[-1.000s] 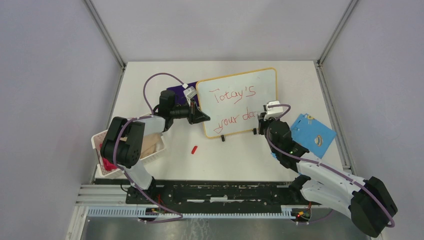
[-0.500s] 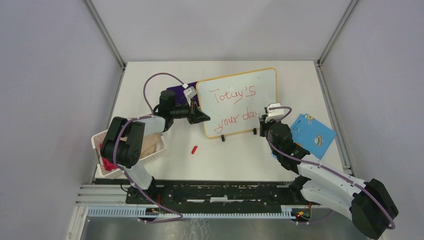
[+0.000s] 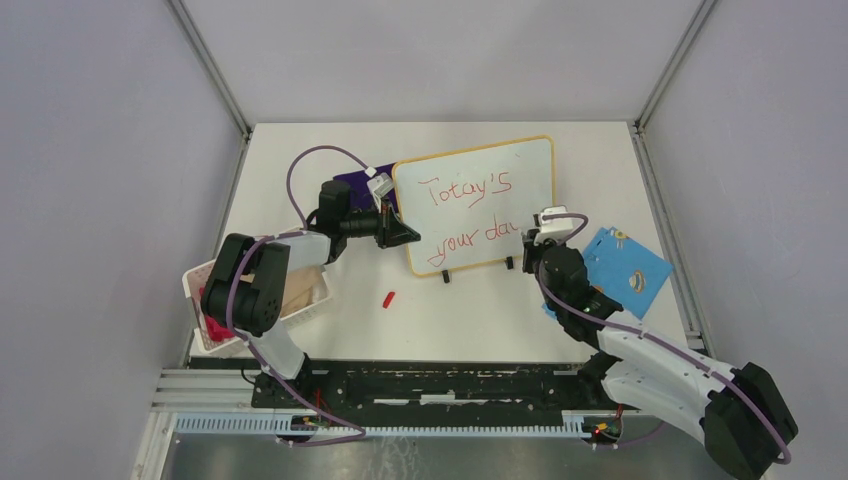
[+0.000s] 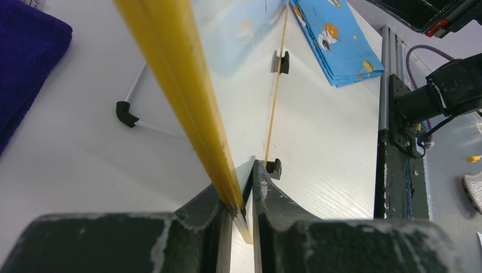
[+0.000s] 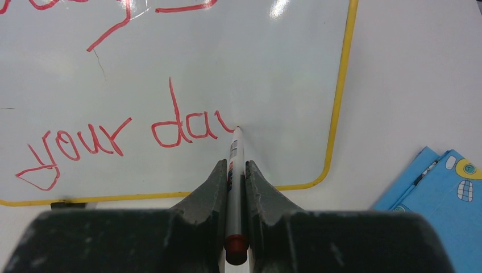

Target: Write a sentence on the whiteboard

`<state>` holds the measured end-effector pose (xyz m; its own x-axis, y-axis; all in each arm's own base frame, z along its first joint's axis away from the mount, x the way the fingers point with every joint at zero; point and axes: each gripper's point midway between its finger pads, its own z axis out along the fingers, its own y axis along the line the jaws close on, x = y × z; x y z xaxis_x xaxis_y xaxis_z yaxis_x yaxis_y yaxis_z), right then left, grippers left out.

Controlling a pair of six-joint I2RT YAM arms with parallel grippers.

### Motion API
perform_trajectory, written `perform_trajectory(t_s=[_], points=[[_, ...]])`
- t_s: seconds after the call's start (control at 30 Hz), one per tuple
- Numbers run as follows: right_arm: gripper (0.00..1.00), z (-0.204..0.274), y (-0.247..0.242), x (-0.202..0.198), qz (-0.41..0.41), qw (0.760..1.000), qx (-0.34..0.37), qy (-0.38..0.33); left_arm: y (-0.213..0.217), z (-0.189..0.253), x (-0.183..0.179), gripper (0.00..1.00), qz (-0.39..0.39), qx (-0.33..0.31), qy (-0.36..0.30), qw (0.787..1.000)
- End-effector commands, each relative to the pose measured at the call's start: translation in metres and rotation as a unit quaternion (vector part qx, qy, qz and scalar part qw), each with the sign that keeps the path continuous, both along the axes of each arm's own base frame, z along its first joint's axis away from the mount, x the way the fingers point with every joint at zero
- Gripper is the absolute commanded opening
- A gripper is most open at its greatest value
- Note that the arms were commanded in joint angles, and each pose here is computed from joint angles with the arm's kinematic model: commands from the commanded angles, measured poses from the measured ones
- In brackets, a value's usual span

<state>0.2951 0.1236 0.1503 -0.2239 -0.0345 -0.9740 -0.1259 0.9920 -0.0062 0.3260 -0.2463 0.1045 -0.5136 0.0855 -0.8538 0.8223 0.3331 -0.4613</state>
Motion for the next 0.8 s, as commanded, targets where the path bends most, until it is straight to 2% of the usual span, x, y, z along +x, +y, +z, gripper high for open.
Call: perform_trajectory(t_s=[0.0, 0.27, 0.77], points=[[0.0, 0.04, 0.004, 0.008, -0.004, 0.999, 0.034, -0.041, 0.009, -0.056, -0.007, 0.02, 0.016, 0.083, 0.013, 0.996], [0.0, 0.055, 0.004, 0.016, -0.01, 0.998, 0.036, -0.053, 0.009, -0.056, -0.007, 0.02, 0.016, 0.083, 0.014, 0.996], [0.0, 0.033, 0.003, 0.019, -0.011, 0.999, 0.028, -0.03, 0.009, -0.056, -0.008, 0.02, 0.016, 0.083, 0.015, 0.996]])
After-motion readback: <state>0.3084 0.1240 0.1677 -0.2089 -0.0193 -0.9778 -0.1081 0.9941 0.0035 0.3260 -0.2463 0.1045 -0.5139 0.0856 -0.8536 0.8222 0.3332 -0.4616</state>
